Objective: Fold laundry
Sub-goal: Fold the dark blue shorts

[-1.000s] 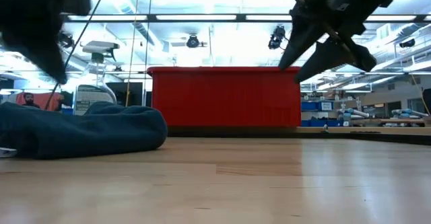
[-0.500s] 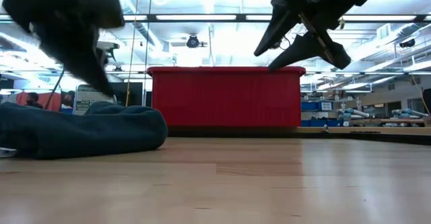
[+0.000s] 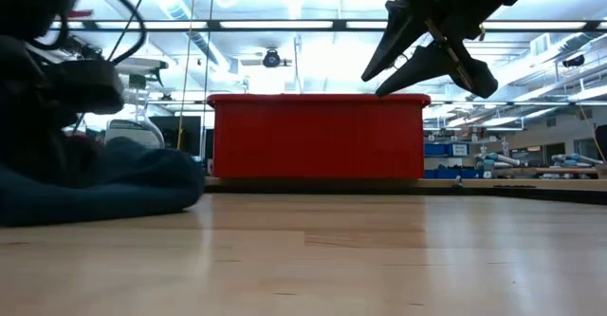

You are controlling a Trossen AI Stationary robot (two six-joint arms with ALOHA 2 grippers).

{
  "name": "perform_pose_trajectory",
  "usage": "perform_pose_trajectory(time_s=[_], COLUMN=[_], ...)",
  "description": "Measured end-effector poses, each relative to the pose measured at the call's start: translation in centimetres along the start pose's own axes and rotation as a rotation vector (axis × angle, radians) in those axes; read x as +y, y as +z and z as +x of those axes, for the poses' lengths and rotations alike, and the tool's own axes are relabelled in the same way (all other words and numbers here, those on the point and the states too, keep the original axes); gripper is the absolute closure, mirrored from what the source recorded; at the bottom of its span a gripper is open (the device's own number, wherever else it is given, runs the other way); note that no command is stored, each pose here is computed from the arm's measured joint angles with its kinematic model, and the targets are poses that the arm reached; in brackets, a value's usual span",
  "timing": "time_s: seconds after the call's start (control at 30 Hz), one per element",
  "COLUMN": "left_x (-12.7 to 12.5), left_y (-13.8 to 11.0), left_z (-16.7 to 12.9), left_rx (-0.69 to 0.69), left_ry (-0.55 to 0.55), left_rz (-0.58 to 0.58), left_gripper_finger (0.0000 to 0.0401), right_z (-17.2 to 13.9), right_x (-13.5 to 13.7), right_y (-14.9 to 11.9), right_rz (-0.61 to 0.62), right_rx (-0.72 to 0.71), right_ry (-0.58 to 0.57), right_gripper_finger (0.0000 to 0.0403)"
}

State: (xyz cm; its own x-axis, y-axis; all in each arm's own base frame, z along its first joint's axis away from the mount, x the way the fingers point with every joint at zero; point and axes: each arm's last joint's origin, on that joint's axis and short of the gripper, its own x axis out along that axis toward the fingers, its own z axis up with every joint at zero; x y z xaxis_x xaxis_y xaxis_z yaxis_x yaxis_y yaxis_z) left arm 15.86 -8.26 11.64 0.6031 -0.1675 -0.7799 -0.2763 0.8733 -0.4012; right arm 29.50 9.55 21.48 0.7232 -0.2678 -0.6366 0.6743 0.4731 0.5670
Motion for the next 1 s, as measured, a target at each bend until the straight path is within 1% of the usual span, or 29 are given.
perform_pose_trajectory(time_s=[0.07,0.13,0.23,0.27,0.37,0.43,0.47,0.53,0.57,0.63,0.7,0.77,0.9,0.97,1.0], left_x=[-0.6,-1.5,-3.2,-3.7,-4.5,-5.0,-5.2,-5.3,-5.3,-5.2,-4.7,-3.9,-3.3,-3.1,-3.2], left_y=[-0.4,-0.7,-0.8,-0.8,-0.9,-0.4,-0.2,0.4,0.8,1.5,1.8,1.6,1.1,0.7,0.4], left_z=[-0.4,-1.0,-2.4,-3.0,-4.7,-5.9,-6.4,-6.9,-7.0,-6.7,-5.8,-4.5,-3.1,-3.0,-3.1], left_rx=[0.013,0.058,0.131,0.153,0.216,0.207,0.180,0.090,0.033,-0.069,-0.089,-0.067,-0.004,0.084,0.130], left_ry=[-0.037,-0.094,-0.187,-0.197,-0.184,-0.200,-0.198,-0.160,-0.138,-0.080,-0.038,-0.003,-0.017,-0.050,-0.091], left_rz=[-0.044,-0.026,0.057,0.082,0.192,0.281,0.332,0.403,0.416,0.387,0.316,0.280,0.271,0.356,0.416], left_gripper_finger=[0.0288,0.0288,0.0288,0.0288,0.0288,0.0288,0.0288,0.0288,0.0288,0.0288,0.0288,0.0288,0.0288,0.0288,0.0288], right_z=[0.0,-0.1,-0.1,-0.2,-0.2,-0.1,-0.1,0.0,0.1,0.3,0.4,0.5,0.5,0.5,0.5], right_x=[0.1,0.2,0.4,0.4,0.5,0.5,0.5,0.4,0.4,0.3,0.3,0.3,0.3,0.3,0.3], right_y=[0.0,-0.1,-0.2,-0.2,-0.2,-0.1,0.0,0.2,0.4,0.7,0.9,1.1,1.2,1.2,1.2], right_rz=[0.010,0.021,0.038,0.041,0.045,0.048,0.050,0.055,0.057,0.066,0.076,0.083,0.094,0.098,0.103], right_rx=[0.003,0.005,0.005,0.005,0.005,-0.004,-0.012,-0.029,-0.037,-0.045,-0.054,-0.064,-0.087,-0.087,-0.087], right_ry=[0.007,0.022,0.037,0.040,0.042,0.041,0.041,0.035,0.031,0.029,0.031,0.032,0.031,0.031,0.032], right_gripper_finger=[0.0302,0.0308,0.0315,0.0316,0.0318,0.0318,0.0318,0.0319,0.0319,0.0319,0.0319,0.0319,0.0320,0.0325,0.0330])
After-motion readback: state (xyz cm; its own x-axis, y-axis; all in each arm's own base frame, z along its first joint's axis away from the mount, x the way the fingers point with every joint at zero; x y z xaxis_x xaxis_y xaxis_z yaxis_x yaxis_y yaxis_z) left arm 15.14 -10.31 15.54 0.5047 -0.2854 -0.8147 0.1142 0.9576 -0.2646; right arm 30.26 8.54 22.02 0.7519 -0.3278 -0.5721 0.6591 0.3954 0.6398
